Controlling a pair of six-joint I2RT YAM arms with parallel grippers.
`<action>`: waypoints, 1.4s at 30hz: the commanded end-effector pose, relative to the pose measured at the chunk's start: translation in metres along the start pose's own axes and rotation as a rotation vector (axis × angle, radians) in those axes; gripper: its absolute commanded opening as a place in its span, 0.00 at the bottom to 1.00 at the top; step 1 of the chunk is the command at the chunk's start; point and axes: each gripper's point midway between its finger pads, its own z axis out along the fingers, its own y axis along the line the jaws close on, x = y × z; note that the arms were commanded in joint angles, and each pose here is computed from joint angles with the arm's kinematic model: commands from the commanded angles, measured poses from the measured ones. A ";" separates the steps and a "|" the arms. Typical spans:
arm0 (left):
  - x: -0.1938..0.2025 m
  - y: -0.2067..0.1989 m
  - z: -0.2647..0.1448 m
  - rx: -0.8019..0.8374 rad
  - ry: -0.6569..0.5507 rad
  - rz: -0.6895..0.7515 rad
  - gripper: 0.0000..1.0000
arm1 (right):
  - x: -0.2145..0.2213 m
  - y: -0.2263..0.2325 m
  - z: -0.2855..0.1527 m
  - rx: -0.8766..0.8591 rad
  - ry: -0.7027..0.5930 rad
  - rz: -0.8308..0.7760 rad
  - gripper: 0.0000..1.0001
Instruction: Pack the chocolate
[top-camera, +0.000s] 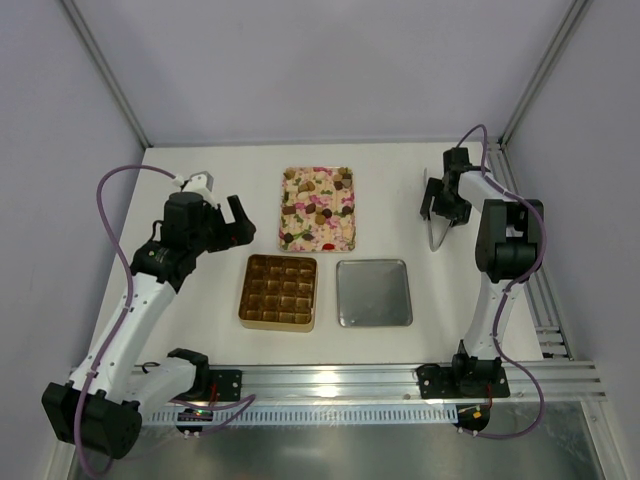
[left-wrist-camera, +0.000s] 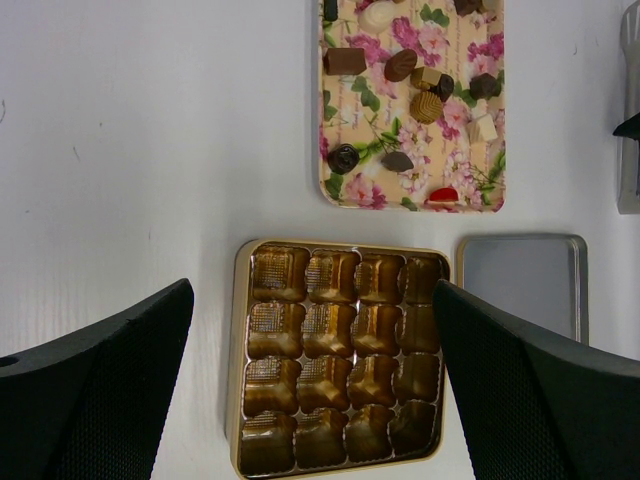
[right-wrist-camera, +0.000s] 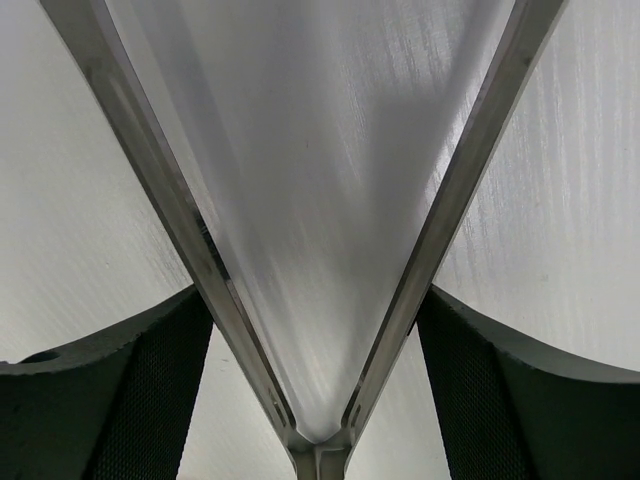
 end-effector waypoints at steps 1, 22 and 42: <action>-0.006 -0.001 0.002 0.002 -0.022 0.004 1.00 | 0.003 0.007 0.008 -0.031 0.021 -0.007 0.80; -0.007 -0.001 -0.001 0.002 -0.030 0.004 1.00 | -0.021 0.036 -0.069 -0.073 -0.122 -0.028 0.59; -0.007 -0.001 -0.002 0.002 -0.029 0.005 1.00 | -0.021 0.084 -0.181 -0.214 -0.272 -0.129 0.48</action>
